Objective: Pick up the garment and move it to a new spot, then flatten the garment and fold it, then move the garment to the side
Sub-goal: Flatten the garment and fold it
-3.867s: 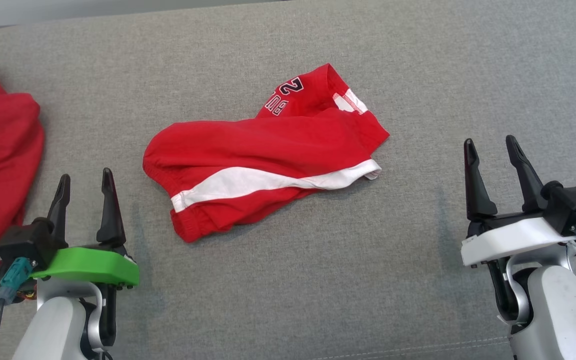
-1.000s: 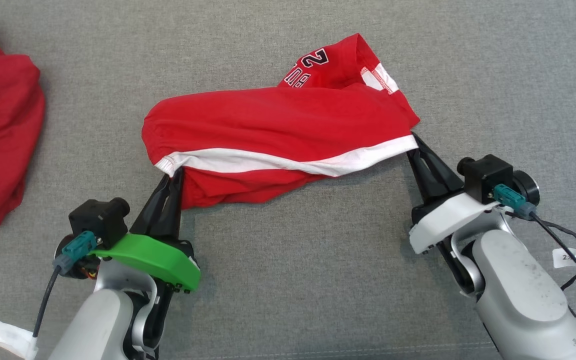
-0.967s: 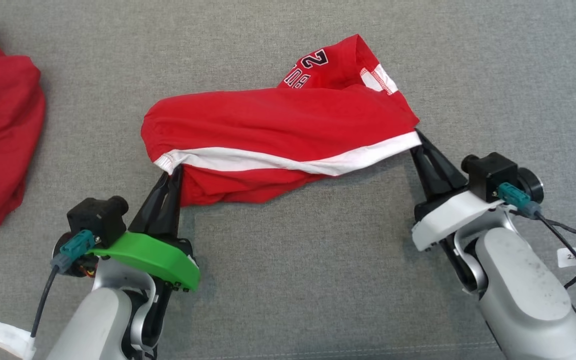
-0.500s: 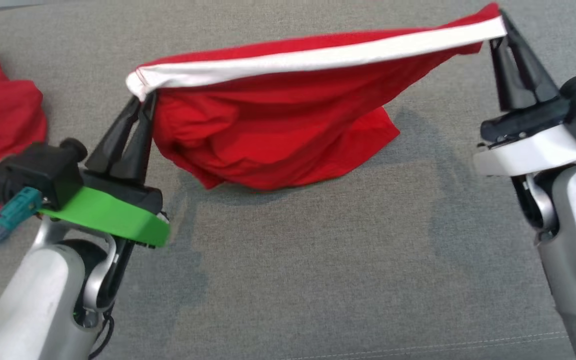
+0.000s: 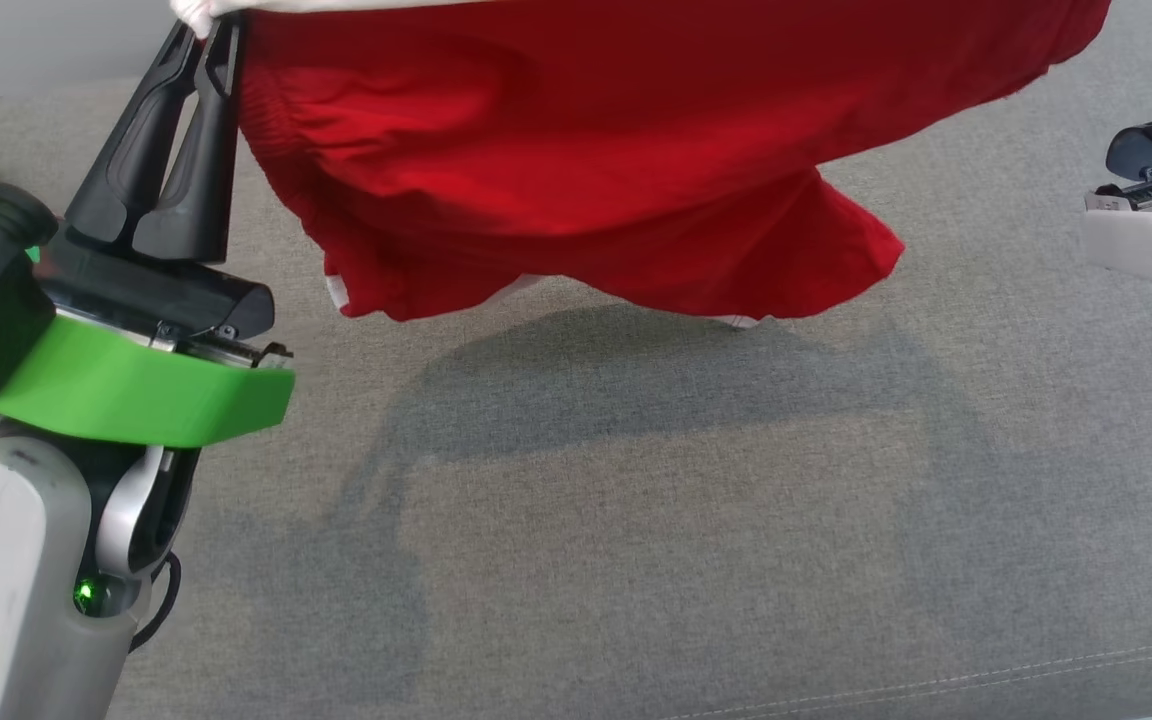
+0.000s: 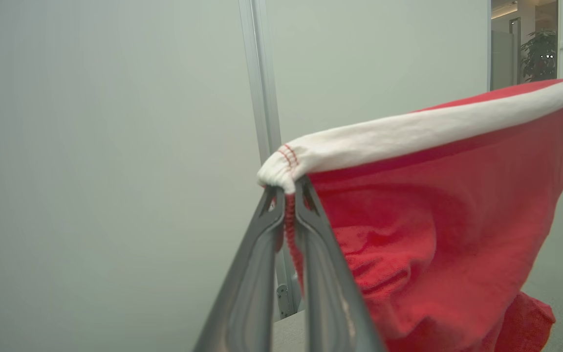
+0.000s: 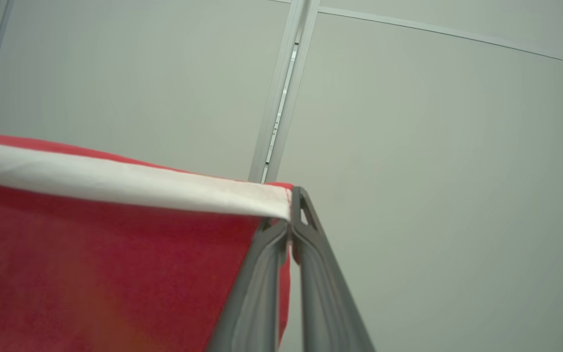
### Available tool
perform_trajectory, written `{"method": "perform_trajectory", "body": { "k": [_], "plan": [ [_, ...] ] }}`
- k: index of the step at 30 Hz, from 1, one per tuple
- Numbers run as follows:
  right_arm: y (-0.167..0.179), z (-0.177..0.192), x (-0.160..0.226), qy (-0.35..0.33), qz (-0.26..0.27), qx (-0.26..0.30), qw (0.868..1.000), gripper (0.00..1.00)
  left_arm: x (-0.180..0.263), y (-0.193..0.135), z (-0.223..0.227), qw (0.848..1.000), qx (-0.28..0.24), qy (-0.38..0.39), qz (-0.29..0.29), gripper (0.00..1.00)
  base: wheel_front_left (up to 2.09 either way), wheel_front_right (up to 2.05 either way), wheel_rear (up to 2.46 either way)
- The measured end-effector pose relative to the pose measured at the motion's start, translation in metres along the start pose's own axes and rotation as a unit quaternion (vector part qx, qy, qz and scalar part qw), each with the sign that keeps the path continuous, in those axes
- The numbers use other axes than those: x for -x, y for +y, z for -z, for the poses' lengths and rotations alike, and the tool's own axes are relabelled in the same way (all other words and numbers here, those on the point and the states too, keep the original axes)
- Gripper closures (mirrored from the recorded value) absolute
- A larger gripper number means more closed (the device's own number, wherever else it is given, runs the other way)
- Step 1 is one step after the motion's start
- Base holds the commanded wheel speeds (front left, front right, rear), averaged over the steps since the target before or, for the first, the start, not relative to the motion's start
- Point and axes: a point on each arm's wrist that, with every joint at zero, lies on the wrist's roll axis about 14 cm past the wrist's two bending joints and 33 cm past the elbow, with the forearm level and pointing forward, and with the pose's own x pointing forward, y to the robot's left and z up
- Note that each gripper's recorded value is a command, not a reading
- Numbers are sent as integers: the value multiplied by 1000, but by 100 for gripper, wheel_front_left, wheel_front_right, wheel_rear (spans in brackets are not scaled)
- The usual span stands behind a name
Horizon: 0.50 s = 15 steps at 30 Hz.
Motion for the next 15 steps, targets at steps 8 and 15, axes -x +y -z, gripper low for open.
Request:
{"method": "perform_trajectory", "body": {
  "k": [8, 15],
  "plan": [
    [-4, 24, -5, 26, 9, -36, 999, 100, -16, 0, 7, 1000, 11, -5, 6, 100, 0, 0, 0],
    [-7, 60, -47, 49, 3, -57, 997, 100, -62, 20, 20, 999, 28, -31, 8, 100, 0, 0, 0]
  ]
}}
